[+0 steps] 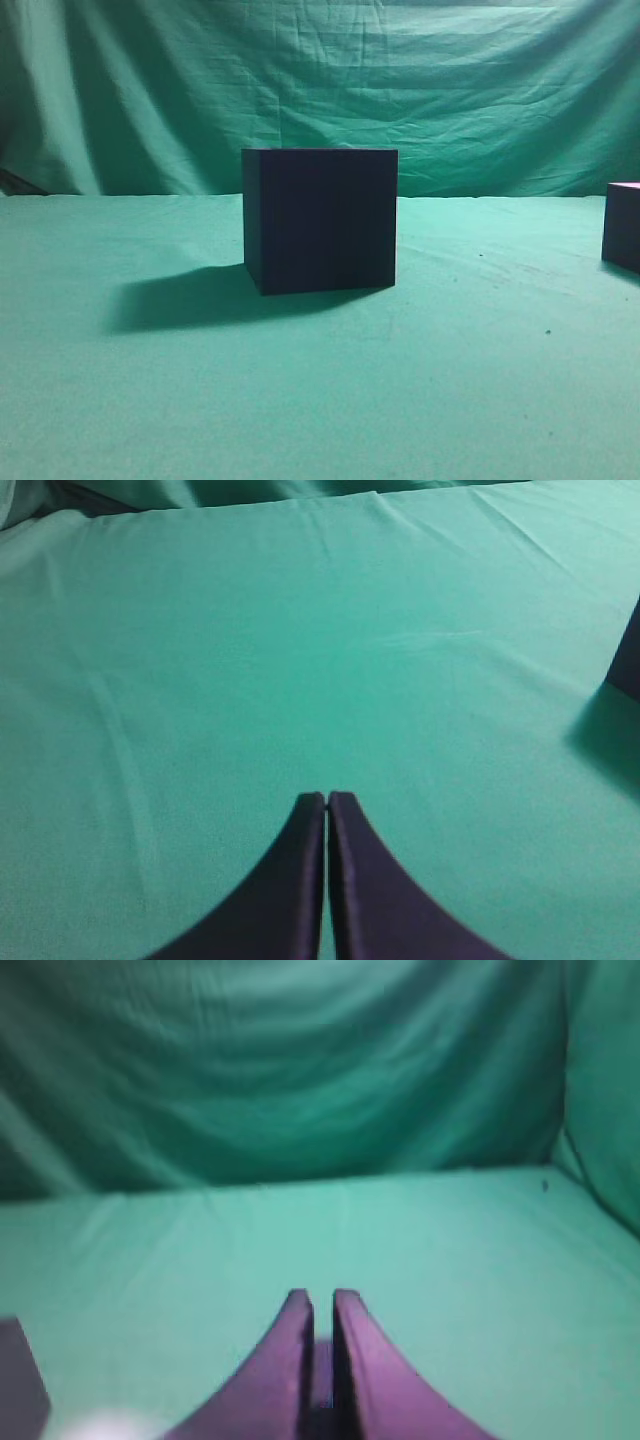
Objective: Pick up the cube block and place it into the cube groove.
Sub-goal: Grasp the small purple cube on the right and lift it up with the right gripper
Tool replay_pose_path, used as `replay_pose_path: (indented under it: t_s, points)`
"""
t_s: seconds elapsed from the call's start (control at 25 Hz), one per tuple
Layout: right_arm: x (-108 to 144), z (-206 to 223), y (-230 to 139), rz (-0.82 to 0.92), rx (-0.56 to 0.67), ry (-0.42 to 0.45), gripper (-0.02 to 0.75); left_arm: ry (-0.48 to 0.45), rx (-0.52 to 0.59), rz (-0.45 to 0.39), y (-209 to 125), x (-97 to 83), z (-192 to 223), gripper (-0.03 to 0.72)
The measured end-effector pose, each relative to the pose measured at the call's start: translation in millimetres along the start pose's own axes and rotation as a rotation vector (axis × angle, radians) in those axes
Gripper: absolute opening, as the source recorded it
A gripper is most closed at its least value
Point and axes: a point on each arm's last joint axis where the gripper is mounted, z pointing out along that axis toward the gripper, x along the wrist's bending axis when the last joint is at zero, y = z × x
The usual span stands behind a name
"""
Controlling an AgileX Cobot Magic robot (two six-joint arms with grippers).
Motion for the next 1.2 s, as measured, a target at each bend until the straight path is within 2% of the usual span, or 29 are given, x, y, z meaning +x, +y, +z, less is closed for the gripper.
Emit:
replay_pose_path:
  t_s: [0.16,0.28,0.48,0.84,0.92,1.0,1.04,1.2]
  points:
    - [2.7,-3.2,23.8,0.038,-0.264,0.036,0.050,0.000,0.000,0.000,0.0,0.0,0.0,0.000]
    - [3.4,-5.7,35.6,0.053,-0.235,0.032,0.050,0.000,0.000,0.000,0.0,0.0,0.0,0.000]
    - [4.5,9.2,56.0,0.055,0.045,-0.003,0.050,0.000,0.000,0.000,0.0,0.0,0.0,0.000]
    - [12.9,74.0,61.9,0.206,0.683,-0.035,0.050,0.000,0.000,0.000,0.0,0.0,0.0,0.000]
    - [15.5,88.6,66.3,0.152,0.782,-0.005,0.050,0.000,0.000,0.000,0.0,0.0,0.0,0.000]
    - [18.6,106.2,73.3,0.050,0.872,0.060,0.050,0.000,0.000,0.000,0.0,0.0,0.0,0.000]
    - [20.2,114.7,74.9,0.016,0.917,0.087,0.000,0.000,0.000,0.000,0.0,0.0,0.0,0.000]
    - [34.8,148.7,86.6,-0.079,1.017,0.159,0.000,0.000,0.000,0.000,0.0,0.0,0.0,0.000]
